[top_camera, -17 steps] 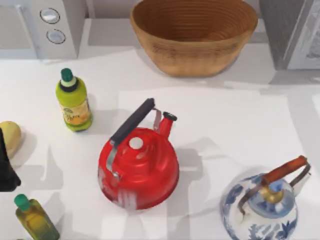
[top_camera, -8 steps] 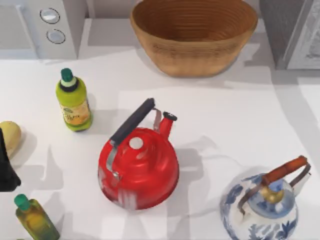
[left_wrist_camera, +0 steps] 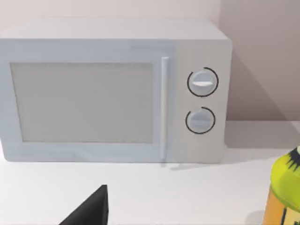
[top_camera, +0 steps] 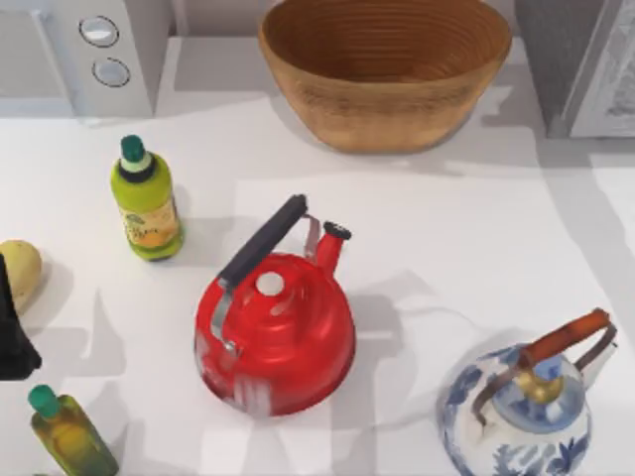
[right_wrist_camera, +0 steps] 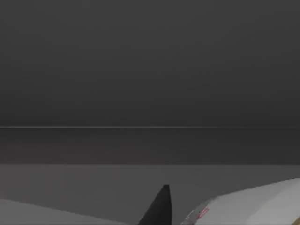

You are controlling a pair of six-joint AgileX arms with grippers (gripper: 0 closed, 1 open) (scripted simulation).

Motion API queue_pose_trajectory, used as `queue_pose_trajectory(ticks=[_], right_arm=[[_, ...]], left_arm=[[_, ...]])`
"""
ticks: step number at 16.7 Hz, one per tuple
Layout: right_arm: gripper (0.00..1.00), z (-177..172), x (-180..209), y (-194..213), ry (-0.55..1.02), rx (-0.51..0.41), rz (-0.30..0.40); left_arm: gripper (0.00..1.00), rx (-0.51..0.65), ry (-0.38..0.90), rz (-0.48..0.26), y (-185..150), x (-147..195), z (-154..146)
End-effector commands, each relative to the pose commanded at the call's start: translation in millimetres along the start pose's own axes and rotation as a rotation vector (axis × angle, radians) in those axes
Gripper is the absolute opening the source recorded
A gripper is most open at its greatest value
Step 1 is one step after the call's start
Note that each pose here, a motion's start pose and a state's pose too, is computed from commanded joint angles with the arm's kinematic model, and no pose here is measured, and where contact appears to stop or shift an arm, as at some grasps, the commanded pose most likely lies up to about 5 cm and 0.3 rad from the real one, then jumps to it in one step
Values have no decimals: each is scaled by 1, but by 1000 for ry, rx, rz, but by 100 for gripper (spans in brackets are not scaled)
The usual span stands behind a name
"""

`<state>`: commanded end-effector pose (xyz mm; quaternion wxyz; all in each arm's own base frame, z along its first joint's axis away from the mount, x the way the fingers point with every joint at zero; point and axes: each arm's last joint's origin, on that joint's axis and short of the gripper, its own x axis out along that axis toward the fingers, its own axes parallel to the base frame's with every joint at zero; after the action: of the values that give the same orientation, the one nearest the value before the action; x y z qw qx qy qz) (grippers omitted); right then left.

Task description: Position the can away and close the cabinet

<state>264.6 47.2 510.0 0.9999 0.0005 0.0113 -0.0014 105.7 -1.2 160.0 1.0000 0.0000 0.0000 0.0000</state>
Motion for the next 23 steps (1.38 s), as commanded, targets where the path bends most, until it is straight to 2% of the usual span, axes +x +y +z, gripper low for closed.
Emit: queue_pose_trajectory(ticks=[6,10,13,16,21,23], right_arm=[[0,13,69,1,44,-8,-27],[0,35,101,2,-25,-2,-6],[0,31,125,2,-31,0,9],[0,23,140,-1,-18,3,4],[0,22,141,-2,-16,4,2],[15,22,141,-2,-16,4,2]], left_arm=[[100,0,0,0,0,0,0],[100,0,0,0,0,0,0],[100,0,0,0,0,0,0],[100,0,0,0,0,0,0],[100,0,0,0,0,0,0],[100,0,0,0,0,0,0]])
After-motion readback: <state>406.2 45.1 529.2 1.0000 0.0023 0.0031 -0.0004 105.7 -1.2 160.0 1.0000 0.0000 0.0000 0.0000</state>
